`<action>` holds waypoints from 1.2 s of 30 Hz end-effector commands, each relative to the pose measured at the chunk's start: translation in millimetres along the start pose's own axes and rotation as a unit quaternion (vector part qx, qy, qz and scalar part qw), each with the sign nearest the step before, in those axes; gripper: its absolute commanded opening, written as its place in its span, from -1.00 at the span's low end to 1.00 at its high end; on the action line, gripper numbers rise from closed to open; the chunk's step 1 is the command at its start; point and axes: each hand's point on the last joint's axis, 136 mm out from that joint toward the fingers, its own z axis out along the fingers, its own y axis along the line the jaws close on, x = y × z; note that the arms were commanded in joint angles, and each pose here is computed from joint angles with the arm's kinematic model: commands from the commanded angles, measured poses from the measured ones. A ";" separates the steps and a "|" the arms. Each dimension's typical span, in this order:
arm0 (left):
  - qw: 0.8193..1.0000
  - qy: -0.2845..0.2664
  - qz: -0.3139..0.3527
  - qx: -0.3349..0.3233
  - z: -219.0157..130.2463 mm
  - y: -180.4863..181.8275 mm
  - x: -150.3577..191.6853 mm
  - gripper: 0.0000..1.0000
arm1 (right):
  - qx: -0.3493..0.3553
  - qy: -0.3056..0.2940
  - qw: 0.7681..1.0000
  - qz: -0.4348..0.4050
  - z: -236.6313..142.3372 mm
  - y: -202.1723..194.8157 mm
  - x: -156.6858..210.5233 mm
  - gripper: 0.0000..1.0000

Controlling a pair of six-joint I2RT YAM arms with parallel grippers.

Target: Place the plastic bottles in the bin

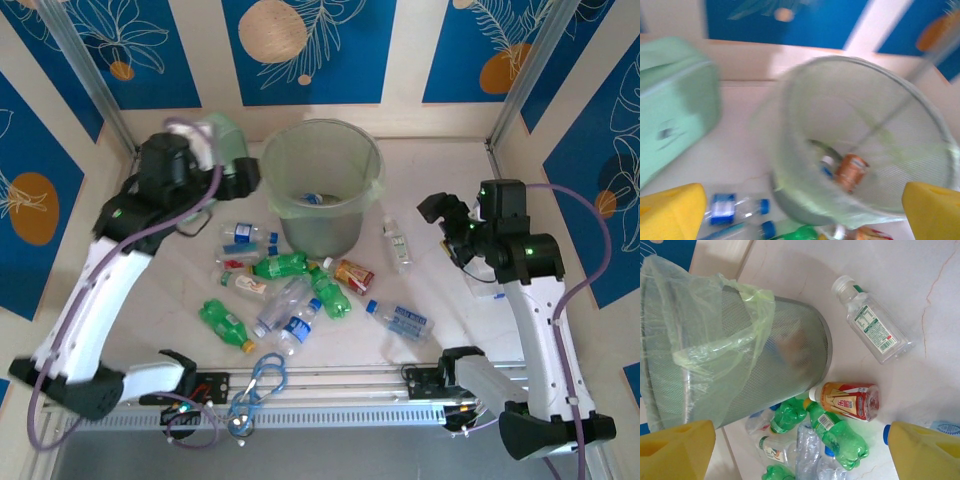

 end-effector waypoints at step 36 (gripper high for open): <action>0.869 0.305 -0.317 -0.226 24.9 143.6 339.8 0.65 | 0.095 0.078 0.980 -0.158 66.8 -13.4 86.4 0.86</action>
